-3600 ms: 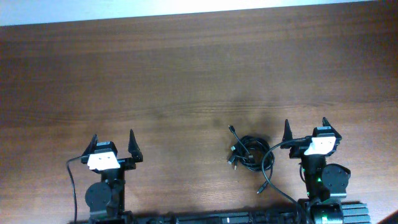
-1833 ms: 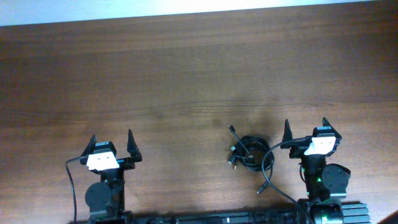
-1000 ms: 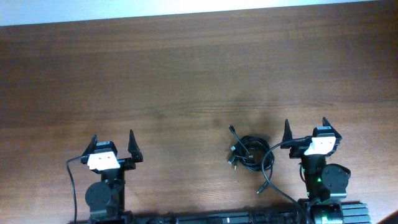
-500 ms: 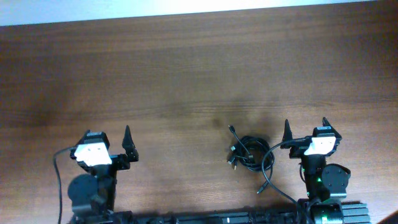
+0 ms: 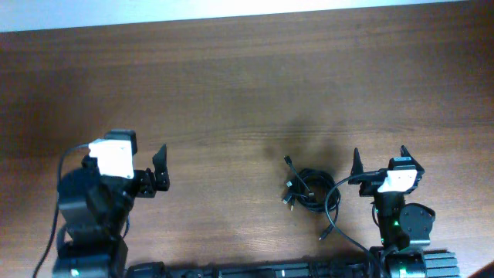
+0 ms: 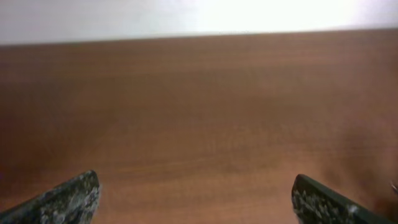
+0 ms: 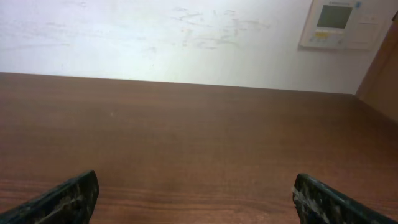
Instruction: Untangle cables
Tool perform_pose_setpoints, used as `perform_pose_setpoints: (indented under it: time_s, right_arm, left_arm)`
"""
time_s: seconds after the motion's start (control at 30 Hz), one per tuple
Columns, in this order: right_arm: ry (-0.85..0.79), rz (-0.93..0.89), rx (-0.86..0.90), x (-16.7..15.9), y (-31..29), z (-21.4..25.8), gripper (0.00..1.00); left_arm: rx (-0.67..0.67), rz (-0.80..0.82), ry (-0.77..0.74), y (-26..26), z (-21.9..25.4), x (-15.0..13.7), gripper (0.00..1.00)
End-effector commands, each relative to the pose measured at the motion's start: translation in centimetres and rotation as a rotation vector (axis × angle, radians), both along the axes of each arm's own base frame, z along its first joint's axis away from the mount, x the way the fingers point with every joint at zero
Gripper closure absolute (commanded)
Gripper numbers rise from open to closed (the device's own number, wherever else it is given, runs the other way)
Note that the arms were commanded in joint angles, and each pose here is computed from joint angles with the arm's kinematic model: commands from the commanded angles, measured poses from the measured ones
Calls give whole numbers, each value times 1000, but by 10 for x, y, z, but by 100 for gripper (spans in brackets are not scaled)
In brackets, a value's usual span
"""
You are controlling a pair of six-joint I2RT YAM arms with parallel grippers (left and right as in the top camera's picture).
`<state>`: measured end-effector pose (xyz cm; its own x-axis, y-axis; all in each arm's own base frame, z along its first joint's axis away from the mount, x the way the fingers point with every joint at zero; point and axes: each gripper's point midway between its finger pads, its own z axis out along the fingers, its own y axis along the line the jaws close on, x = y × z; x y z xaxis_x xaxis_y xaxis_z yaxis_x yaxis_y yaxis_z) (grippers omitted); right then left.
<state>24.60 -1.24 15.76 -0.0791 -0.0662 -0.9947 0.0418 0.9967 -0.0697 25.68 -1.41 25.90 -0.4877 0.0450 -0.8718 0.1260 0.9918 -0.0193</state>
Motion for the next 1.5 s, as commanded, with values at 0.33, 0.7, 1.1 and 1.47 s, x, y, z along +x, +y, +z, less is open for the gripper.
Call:
perform_pose_setpoints:
  time_s: [0.33,0.7,1.1,1.47]
  right_arm:
    - [5,-15,7,0,-2,-3,1]
    - [-1,42,5,0,8,-1,1]
    - [-19,328,226,-13,59,33,1]
    - [139,276,200,-29,53,91,1]
  left_arm:
    - [-21,-226,273,-36,-1,21,1]
    - [32,-367,359,-75,14,38,1]
    - [33,-372,360,-77,14,38,1]
    - [33,-372,360,-77,14,38,1]
